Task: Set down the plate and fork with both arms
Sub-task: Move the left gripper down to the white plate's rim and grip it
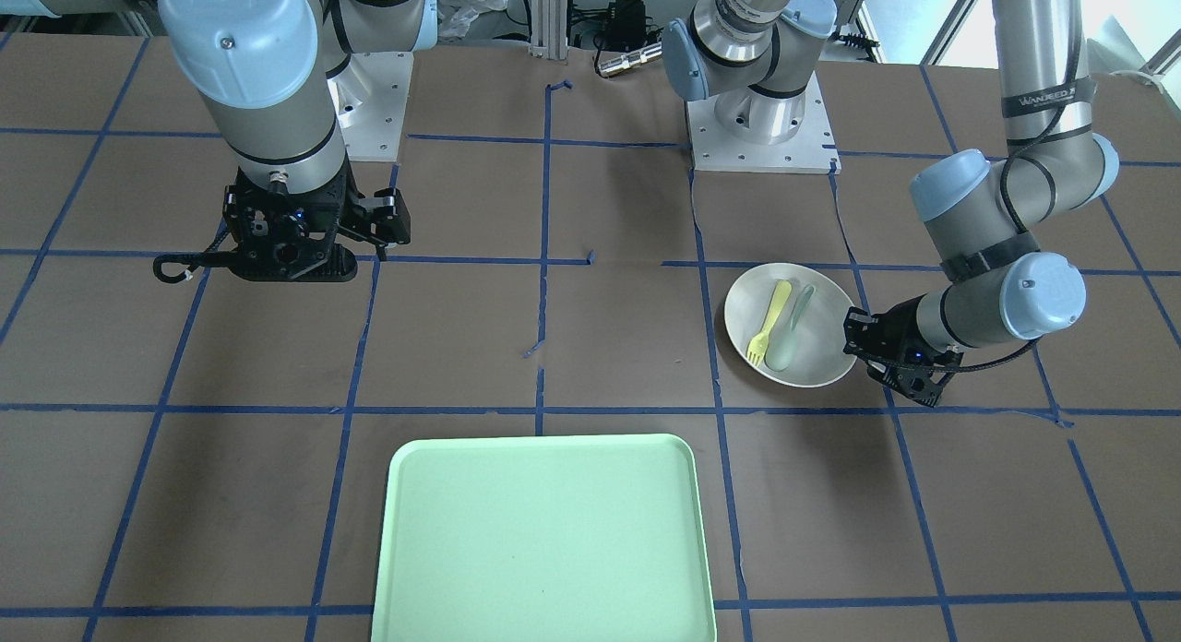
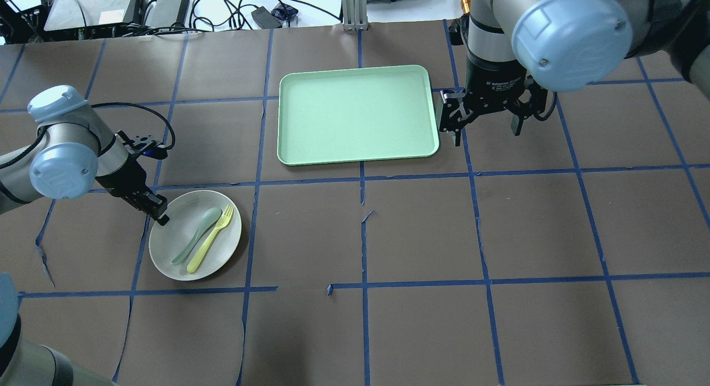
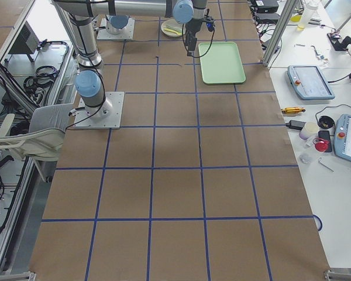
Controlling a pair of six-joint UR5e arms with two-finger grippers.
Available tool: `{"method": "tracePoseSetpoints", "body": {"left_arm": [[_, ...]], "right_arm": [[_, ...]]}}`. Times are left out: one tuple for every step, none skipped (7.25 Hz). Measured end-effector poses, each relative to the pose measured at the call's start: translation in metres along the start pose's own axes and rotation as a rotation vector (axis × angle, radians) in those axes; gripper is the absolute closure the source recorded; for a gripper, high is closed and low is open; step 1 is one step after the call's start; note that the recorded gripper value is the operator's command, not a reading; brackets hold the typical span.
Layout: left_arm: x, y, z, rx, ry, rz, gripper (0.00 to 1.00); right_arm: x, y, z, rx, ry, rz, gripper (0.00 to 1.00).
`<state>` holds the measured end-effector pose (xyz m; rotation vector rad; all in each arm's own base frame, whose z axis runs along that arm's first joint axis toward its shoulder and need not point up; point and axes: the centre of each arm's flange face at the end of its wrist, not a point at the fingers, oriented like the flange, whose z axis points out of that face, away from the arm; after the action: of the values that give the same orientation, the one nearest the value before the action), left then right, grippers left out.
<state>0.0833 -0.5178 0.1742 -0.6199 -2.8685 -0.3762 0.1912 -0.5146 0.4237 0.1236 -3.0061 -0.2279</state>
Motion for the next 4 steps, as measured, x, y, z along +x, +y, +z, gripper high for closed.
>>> {"method": "tracePoseSetpoints", "body": {"left_arm": [[0.0, 0.0, -0.003, 0.005, -0.005, -0.004, 1.0], [-0.001, 0.001, -0.008, 0.013, -0.01, -0.011, 1.0], [-0.003, 0.002, -0.014, 0.021, -0.015, -0.03, 1.0], [-0.006, 0.002, -0.02, 0.022, -0.012, -0.06, 1.0]], "right_arm": [[0.0, 0.0, 0.0, 0.0, 0.0, -0.001, 0.0], [0.0, 0.0, 0.0, 0.001, 0.0, -0.001, 0.0], [0.0, 0.0, -0.001, 0.004, 0.0, -0.001, 0.0], [0.0, -0.002, -0.002, 0.016, -0.001, 0.0, 0.0]]}}
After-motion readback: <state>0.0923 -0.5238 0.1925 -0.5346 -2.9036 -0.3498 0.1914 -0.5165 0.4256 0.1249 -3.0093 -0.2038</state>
